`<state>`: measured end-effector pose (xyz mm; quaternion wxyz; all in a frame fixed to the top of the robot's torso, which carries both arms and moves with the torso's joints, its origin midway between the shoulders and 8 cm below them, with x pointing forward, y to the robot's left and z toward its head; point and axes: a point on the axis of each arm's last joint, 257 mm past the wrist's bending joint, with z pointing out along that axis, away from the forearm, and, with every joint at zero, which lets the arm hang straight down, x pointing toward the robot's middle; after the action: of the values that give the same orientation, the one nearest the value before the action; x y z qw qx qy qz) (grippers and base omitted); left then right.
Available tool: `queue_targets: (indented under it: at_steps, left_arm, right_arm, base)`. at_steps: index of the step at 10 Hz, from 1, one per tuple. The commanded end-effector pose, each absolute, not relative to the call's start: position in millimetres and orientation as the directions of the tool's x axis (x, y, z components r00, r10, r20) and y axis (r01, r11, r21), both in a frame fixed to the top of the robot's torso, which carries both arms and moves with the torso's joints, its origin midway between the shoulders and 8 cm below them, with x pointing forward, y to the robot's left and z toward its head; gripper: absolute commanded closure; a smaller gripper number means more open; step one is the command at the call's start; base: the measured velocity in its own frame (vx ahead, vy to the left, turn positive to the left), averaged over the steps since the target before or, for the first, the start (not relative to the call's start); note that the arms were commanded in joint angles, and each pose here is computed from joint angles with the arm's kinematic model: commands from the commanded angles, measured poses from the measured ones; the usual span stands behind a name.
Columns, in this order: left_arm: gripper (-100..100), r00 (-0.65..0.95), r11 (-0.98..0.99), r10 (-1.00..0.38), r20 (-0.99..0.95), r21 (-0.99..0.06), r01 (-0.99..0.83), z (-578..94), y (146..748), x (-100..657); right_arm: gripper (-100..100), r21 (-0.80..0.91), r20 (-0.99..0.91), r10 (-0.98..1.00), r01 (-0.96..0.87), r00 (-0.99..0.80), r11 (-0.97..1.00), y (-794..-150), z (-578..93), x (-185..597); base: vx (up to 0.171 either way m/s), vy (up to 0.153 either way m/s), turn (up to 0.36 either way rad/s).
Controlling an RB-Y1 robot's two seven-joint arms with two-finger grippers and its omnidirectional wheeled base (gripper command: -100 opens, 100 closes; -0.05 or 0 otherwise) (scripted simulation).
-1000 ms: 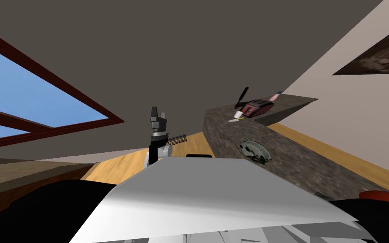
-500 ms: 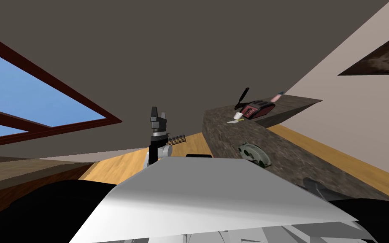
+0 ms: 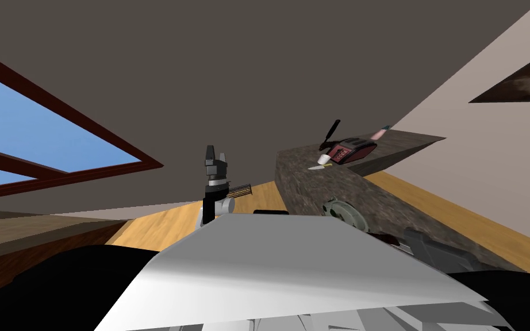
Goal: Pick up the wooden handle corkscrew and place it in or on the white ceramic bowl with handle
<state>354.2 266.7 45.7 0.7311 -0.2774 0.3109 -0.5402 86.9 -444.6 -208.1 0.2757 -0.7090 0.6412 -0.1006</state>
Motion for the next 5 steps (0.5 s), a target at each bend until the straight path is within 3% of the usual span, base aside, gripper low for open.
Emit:
queue_targets:
  at_steps: [1,5]
  left_arm:
    - [0,0.223,0.262,-0.962,-0.155,-0.742,0.617,46,267,354]
    - [0,0.223,0.262,-0.962,-0.155,-0.742,0.617,46,267,354]
  right_arm:
    - [100,-0.559,-0.243,-0.955,-0.829,0.17,-0.005,-438,-197,102]
    - [100,-0.613,-0.301,-0.933,-0.789,0.198,0.031,-424,-179,123]
  base:
    - [0.058,-0.087,0.04]
    - [0.04,-0.064,0.026]
